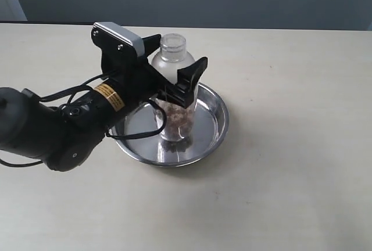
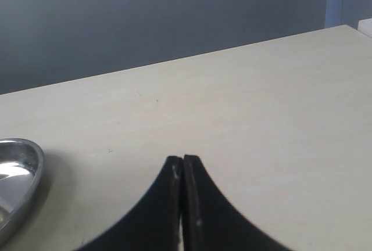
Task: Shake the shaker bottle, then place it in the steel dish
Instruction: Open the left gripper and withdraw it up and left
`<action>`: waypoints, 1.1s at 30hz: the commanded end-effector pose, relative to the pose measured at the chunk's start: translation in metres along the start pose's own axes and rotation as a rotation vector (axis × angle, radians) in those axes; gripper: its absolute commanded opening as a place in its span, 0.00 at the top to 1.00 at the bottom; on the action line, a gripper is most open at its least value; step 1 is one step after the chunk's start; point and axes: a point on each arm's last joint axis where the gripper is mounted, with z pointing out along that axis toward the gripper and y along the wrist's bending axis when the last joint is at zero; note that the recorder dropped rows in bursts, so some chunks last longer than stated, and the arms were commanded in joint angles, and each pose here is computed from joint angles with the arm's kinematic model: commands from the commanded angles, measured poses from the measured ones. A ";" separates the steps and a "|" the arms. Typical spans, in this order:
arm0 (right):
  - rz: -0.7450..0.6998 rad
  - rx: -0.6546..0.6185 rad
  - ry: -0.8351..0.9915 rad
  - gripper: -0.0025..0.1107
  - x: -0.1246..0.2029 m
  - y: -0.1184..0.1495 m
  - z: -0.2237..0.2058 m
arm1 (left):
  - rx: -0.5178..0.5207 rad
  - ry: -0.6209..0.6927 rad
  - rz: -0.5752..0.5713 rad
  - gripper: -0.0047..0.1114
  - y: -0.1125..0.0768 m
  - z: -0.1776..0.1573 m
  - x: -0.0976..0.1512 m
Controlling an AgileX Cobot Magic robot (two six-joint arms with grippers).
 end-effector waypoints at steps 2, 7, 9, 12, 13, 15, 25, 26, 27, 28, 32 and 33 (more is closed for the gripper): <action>-0.002 0.004 -0.013 0.98 -0.001 0.000 0.000 | -0.007 -0.036 0.021 0.16 -0.001 -0.003 -0.015; -0.002 0.004 -0.013 0.98 -0.001 0.000 0.000 | -0.014 -0.057 0.065 0.16 -0.001 -0.005 -0.026; -0.002 0.004 -0.013 0.98 -0.001 0.000 0.000 | -0.017 -0.074 0.097 0.17 -0.001 -0.007 -0.032; -0.002 0.004 -0.013 0.98 -0.001 0.000 0.000 | -0.019 -0.088 0.130 0.22 -0.002 -0.009 -0.042; -0.002 0.004 -0.013 0.98 -0.001 0.000 0.000 | -0.022 -0.092 0.148 0.25 -0.002 -0.010 -0.047; -0.002 0.004 -0.013 0.98 -0.001 0.000 0.000 | -0.026 -0.084 0.183 0.37 -0.002 -0.013 -0.056; -0.002 0.004 -0.013 0.98 -0.001 0.000 0.000 | -0.083 0.101 0.253 0.96 -0.001 -0.056 -0.117; -0.002 0.004 -0.013 0.98 -0.001 0.000 0.000 | -0.085 0.101 0.237 0.96 -0.002 -0.065 -0.128; -0.002 0.004 -0.013 0.98 -0.001 0.000 0.000 | -0.085 0.111 0.220 0.96 -0.002 -0.073 -0.135; -0.002 0.004 -0.013 0.98 -0.001 0.000 0.000 | -0.090 0.102 0.193 0.96 -0.003 -0.084 -0.146; -0.002 0.004 -0.013 0.98 -0.001 0.000 0.000 | -0.064 0.057 0.195 0.96 -0.009 -0.130 -0.182; -0.002 0.004 -0.013 0.98 -0.001 0.000 0.000 | -0.050 0.063 0.240 0.96 -0.011 -0.143 -0.188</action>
